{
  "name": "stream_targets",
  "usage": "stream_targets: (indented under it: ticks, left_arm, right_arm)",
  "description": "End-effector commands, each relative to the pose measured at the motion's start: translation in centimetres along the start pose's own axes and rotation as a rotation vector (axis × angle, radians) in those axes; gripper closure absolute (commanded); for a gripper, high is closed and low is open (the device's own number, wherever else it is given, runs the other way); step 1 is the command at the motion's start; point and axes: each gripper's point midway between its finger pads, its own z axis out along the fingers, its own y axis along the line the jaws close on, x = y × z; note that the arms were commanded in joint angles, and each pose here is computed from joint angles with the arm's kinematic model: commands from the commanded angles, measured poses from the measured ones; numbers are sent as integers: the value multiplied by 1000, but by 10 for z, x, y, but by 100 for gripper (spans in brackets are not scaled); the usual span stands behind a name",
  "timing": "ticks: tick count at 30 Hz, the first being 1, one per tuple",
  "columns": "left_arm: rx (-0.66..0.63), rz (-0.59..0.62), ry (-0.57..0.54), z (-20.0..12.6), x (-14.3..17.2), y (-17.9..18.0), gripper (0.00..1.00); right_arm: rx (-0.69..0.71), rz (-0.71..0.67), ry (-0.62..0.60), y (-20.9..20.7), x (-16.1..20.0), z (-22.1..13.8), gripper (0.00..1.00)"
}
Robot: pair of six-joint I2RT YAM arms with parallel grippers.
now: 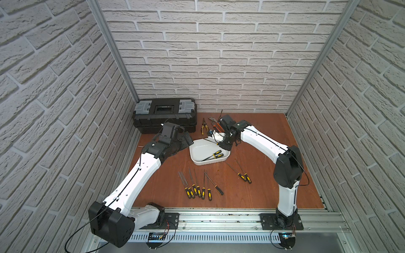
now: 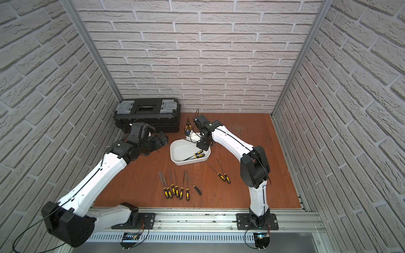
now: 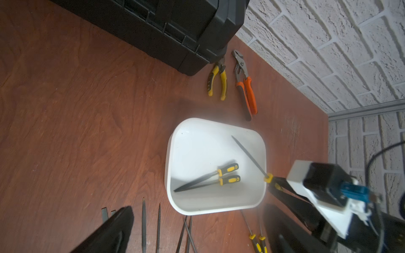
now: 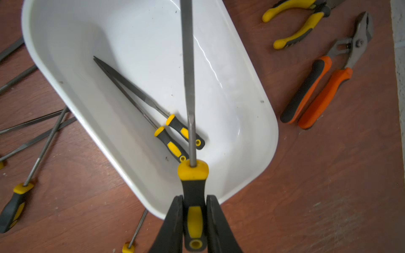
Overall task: Put the file tool into the storage box
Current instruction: Place the file tool in the storage box.
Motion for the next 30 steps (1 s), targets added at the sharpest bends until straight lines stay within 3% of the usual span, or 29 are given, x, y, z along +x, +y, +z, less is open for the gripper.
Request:
stream_targets:
  ticks: [1,9,14,30]
  left_arm:
    - [32,11,9,-4,-2,-6,2]
    - [29,8,50,5,6,-4,2]
    - [22,8,62,8,8,-3,2]
    - [14,40,122,22,17,-3,2]
  right_arm:
    - [25,-81,-66,-11,-23,8,97]
    - [100,-131,-24,-25,-20,57,96]
    - [45,-154,-22,-15,-17,80,96]
    - [-61,-91,24,47,-2,84,93]
